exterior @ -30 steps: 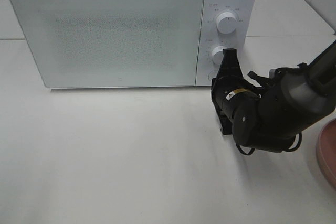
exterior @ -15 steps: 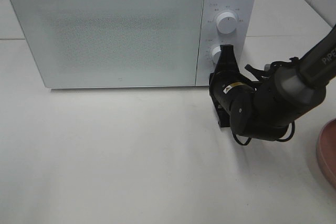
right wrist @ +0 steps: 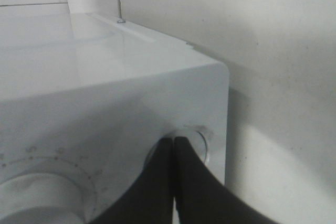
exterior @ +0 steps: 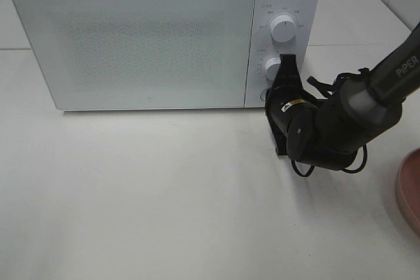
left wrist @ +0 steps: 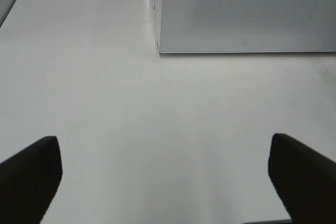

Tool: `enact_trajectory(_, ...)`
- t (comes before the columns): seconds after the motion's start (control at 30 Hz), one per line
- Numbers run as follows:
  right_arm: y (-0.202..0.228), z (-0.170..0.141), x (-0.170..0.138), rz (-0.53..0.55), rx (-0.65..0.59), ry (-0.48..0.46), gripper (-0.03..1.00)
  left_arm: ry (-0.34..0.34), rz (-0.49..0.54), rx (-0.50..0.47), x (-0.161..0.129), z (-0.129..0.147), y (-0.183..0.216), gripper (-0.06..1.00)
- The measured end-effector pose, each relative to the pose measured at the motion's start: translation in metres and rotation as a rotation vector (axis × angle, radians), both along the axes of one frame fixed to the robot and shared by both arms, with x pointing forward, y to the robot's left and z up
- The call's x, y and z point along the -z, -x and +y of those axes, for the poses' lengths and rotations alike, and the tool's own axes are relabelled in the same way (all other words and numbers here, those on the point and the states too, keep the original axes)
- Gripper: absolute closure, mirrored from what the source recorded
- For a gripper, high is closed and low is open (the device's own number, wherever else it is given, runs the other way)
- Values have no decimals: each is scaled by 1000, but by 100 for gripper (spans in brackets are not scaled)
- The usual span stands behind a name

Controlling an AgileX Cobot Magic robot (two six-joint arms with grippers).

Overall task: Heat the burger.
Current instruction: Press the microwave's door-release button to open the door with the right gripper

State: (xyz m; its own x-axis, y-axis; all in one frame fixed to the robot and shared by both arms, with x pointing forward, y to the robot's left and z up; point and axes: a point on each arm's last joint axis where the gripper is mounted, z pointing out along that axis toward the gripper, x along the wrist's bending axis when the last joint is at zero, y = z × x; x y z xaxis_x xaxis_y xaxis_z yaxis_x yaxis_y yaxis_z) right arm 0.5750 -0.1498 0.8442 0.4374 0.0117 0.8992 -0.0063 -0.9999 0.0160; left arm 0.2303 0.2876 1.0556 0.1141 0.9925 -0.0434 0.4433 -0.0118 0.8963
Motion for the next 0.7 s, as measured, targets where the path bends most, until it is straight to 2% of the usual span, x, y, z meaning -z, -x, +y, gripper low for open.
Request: enact_trajectory(0.7,-4,2,-1,-2,-2,-9,95,0,0,0,0,0,0,-5)
